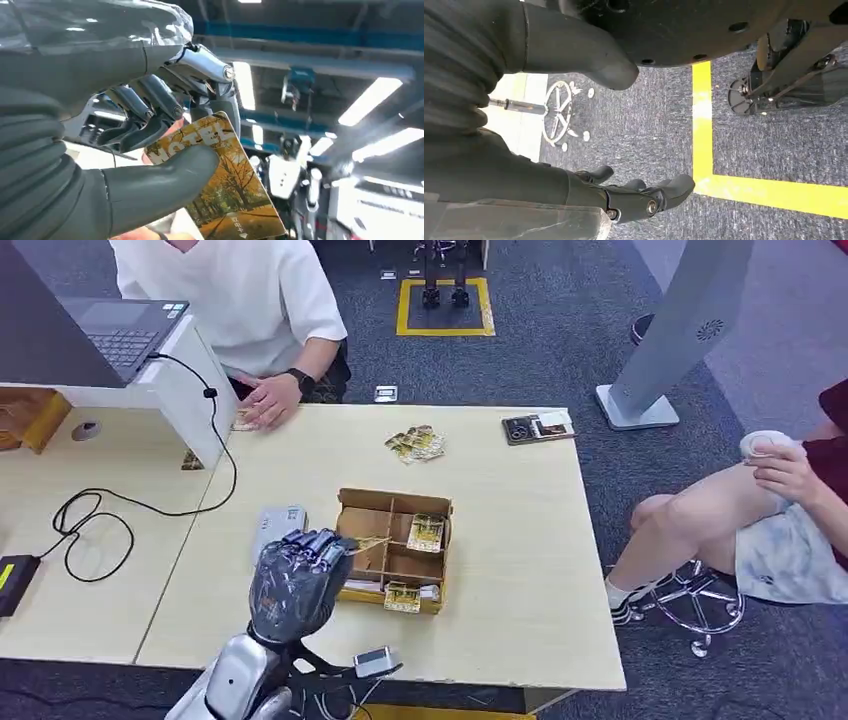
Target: Pass the card to the sensor for recognition and then transmit it.
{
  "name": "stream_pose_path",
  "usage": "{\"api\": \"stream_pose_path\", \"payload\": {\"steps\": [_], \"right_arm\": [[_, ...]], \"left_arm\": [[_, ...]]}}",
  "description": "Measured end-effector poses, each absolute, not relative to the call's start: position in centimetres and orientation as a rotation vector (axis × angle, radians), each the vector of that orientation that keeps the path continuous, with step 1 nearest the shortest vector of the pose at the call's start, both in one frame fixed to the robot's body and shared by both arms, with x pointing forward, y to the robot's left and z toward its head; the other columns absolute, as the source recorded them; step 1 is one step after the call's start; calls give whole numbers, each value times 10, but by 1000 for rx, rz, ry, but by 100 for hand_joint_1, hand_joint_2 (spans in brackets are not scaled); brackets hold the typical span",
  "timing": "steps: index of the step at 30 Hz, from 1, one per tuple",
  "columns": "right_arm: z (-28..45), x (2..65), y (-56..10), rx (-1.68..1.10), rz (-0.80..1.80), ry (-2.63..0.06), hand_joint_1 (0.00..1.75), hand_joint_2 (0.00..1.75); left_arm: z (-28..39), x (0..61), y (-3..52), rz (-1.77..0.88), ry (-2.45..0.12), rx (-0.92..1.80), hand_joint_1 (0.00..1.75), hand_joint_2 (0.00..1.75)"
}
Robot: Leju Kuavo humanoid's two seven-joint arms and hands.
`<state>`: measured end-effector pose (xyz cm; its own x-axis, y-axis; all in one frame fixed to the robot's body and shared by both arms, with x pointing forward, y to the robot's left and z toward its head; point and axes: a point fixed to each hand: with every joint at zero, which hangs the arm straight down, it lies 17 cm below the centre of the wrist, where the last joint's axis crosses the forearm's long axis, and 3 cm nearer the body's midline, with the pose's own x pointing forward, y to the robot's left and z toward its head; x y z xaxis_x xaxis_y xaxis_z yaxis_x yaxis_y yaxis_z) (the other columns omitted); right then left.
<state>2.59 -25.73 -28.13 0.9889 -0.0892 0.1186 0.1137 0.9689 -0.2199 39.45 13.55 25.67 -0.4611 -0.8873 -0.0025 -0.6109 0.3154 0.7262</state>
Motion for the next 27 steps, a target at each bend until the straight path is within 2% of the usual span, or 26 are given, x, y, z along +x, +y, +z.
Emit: {"api": "stream_pose_path", "payload": {"steps": [12,19,27], "right_arm": [[-281,26,-258,-232,-101,-110,0,175],[-281,29,-257,-230,-93,-111,0,175],[-281,30,-256,-230,-56,-111,0,175]], "left_arm": [[295,391,143,-770,-2285,1310,175,175],[301,429,165,-648,-2157,1358,175,175],[288,484,179,-658,-1974,1433,175,175]]}}
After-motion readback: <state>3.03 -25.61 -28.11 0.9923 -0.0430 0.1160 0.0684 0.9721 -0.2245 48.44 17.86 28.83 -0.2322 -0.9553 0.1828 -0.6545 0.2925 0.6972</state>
